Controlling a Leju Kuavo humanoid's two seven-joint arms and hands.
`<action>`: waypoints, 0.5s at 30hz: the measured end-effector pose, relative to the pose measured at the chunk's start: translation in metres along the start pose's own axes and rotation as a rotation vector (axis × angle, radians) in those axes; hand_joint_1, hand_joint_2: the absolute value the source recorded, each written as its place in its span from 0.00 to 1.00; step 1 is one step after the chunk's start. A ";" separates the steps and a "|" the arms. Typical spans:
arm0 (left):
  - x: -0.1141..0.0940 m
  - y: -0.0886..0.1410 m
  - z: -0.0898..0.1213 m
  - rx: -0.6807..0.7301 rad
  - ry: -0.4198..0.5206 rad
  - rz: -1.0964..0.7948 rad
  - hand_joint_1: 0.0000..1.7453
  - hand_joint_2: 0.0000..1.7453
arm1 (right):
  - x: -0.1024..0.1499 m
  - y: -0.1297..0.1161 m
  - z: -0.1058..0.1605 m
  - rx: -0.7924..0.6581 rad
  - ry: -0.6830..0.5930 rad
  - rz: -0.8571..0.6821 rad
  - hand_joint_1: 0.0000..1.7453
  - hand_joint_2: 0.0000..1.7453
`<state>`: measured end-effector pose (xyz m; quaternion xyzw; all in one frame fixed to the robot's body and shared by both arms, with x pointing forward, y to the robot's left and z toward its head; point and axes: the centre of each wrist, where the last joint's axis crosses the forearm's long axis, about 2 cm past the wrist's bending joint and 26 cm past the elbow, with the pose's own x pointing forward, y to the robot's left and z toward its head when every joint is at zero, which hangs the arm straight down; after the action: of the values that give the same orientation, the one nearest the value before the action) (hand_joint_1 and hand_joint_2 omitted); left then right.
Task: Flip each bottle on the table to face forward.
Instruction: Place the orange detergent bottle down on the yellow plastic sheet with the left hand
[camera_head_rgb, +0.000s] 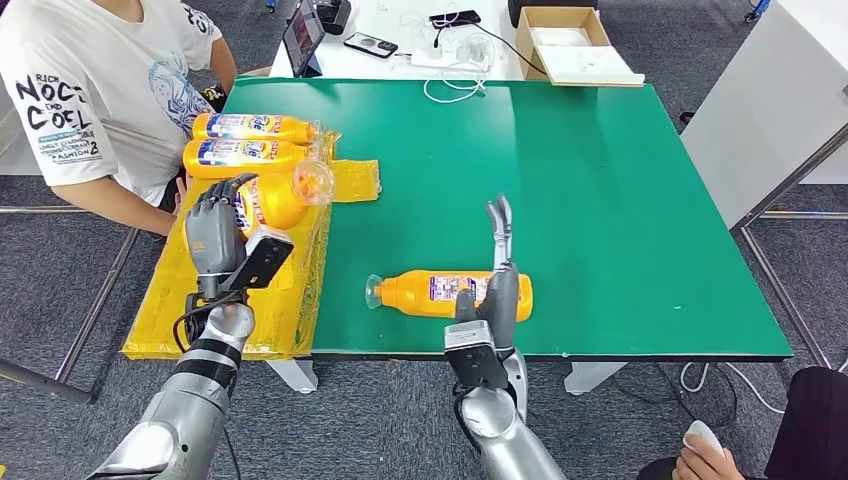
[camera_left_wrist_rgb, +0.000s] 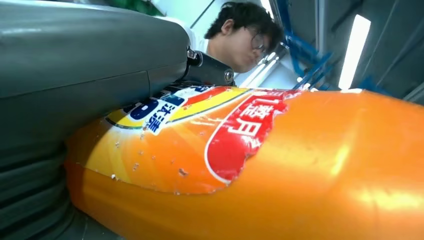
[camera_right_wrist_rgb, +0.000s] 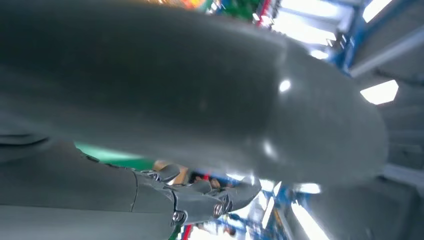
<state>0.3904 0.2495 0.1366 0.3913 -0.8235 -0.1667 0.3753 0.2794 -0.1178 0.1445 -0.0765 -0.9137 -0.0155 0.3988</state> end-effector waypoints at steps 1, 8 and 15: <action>-0.005 0.001 0.003 -0.008 0.017 -0.015 1.00 1.00 | 0.002 -0.001 -0.002 -0.013 -0.009 -0.002 0.00 0.00; -0.023 0.003 0.016 -0.107 0.065 -0.136 1.00 1.00 | 0.011 -0.006 -0.009 -0.057 -0.040 -0.020 0.00 0.00; -0.038 0.004 0.033 -0.294 0.071 -0.354 1.00 1.00 | 0.014 -0.011 -0.012 -0.091 -0.051 -0.018 0.00 0.00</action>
<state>0.3791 0.2807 0.0992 0.4764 -0.6953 -0.3342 0.4218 0.2769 -0.1277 0.1629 -0.0868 -0.9226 -0.0586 0.3712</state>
